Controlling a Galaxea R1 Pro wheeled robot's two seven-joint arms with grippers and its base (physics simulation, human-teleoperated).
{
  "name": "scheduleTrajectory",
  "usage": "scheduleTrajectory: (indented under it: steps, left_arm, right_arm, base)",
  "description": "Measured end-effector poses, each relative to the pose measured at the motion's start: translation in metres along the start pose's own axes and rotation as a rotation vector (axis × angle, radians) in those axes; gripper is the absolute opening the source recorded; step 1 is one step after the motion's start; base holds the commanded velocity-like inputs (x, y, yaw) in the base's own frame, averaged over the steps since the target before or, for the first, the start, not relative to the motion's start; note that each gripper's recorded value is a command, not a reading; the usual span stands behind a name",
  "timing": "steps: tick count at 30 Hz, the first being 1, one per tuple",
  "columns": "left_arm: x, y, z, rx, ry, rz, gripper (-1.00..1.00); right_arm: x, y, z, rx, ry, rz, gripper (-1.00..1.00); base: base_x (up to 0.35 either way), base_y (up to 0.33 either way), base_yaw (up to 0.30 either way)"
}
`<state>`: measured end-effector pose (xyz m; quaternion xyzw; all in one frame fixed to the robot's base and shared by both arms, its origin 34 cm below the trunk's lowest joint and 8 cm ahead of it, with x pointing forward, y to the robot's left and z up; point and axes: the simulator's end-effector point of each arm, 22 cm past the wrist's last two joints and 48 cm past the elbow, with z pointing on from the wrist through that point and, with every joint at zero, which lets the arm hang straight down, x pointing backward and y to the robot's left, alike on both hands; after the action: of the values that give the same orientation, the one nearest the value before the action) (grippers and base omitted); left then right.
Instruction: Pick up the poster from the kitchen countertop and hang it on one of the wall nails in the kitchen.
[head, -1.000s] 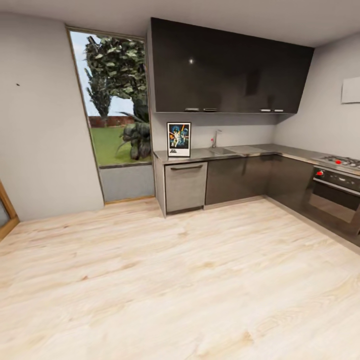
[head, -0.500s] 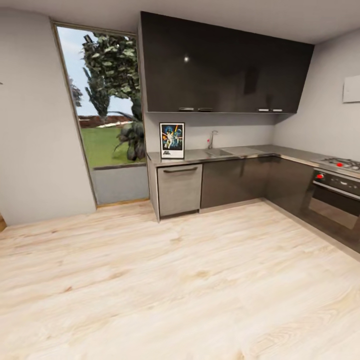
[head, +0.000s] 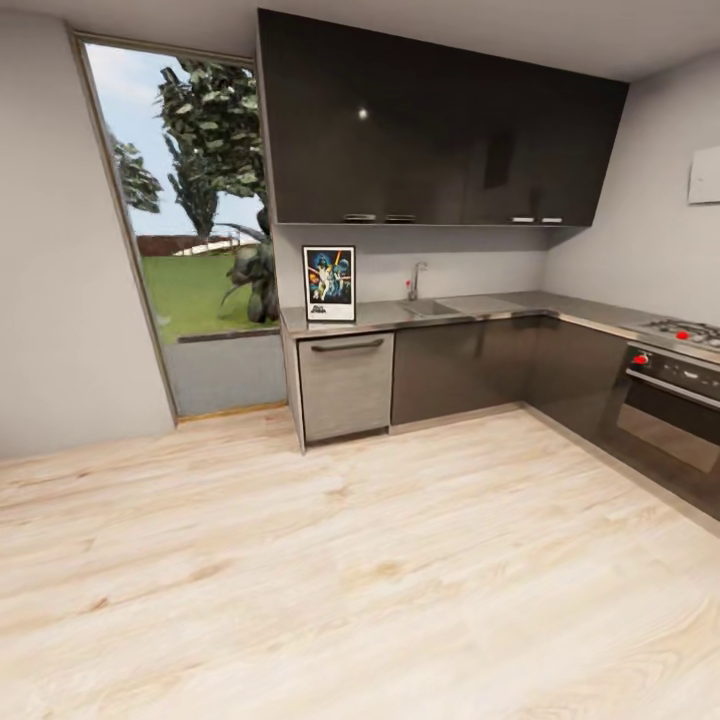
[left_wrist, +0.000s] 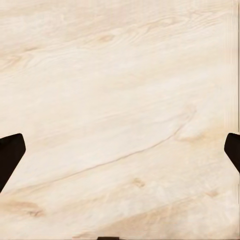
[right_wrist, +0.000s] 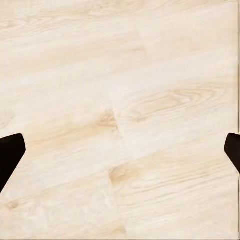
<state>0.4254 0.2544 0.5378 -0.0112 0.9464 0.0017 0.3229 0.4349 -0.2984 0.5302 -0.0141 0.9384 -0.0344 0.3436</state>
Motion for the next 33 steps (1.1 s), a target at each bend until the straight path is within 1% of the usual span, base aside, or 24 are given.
scheduleTrajectory:
  steps: [33]
  left_arm:
    - [0.0001, 0.0001, 0.0000, 0.000, 0.000, 0.000, 1.00]
  right_arm:
    - [0.0000, 0.0001, 0.0000, 0.000, 0.000, 0.000, 1.00]
  base:
    - [0.274, -0.226, 0.000]
